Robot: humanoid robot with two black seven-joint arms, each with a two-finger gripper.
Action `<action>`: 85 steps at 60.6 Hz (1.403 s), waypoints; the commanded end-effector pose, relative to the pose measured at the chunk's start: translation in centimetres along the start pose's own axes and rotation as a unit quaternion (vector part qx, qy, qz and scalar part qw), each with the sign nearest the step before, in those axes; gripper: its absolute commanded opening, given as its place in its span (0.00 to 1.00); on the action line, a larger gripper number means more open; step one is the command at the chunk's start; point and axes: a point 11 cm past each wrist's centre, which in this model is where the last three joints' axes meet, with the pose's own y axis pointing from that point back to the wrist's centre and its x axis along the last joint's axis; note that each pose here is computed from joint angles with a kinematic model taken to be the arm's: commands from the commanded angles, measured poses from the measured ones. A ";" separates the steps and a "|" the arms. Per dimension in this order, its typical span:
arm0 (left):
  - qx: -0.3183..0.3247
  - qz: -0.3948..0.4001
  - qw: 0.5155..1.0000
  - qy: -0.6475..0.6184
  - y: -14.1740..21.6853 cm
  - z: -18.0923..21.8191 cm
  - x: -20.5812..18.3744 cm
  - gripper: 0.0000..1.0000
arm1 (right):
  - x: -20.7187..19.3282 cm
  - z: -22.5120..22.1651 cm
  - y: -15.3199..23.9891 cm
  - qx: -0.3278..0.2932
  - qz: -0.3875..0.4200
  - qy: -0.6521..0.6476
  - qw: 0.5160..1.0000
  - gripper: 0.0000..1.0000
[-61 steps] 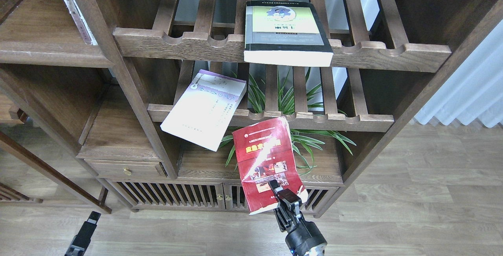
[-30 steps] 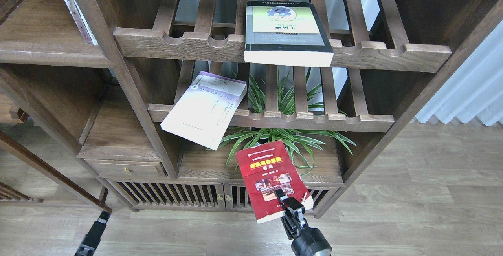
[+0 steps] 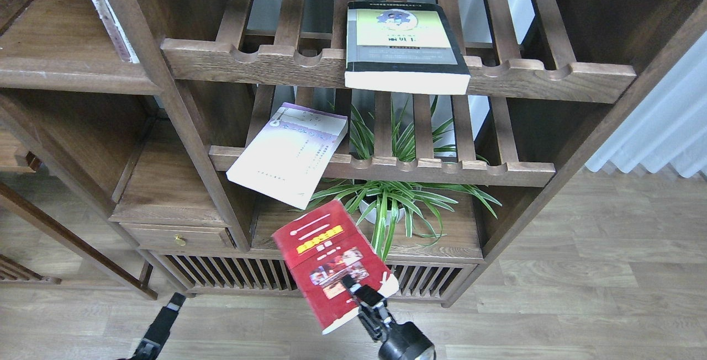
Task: Organize books on shelf
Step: 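Pull the red book off the middle shelf toward the robot, then grasp the red book with the left gripper from the right gripper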
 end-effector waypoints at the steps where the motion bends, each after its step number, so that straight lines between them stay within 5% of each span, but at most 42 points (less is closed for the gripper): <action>1: 0.005 -0.027 1.000 0.013 -0.5 -0.6 -1.9 1.00 | 0.6 0.4 0.0 -0.010 0.009 0.007 1.000 0.03; 67: 0.078 -0.046 0.995 0.033 -3.5 -8.7 -4.0 0.94 | 1.3 3.7 1.5 -0.050 0.021 -0.006 0.999 0.02; 73: 0.082 -0.050 0.995 0.037 -3.6 -9.3 -4.4 0.88 | 1.3 3.7 1.5 -0.049 0.020 -0.006 0.999 0.03; 85: 0.076 -0.051 0.994 0.059 -3.9 -9.8 -5.0 0.61 | 1.4 3.9 1.7 -0.049 0.022 -0.009 0.999 0.03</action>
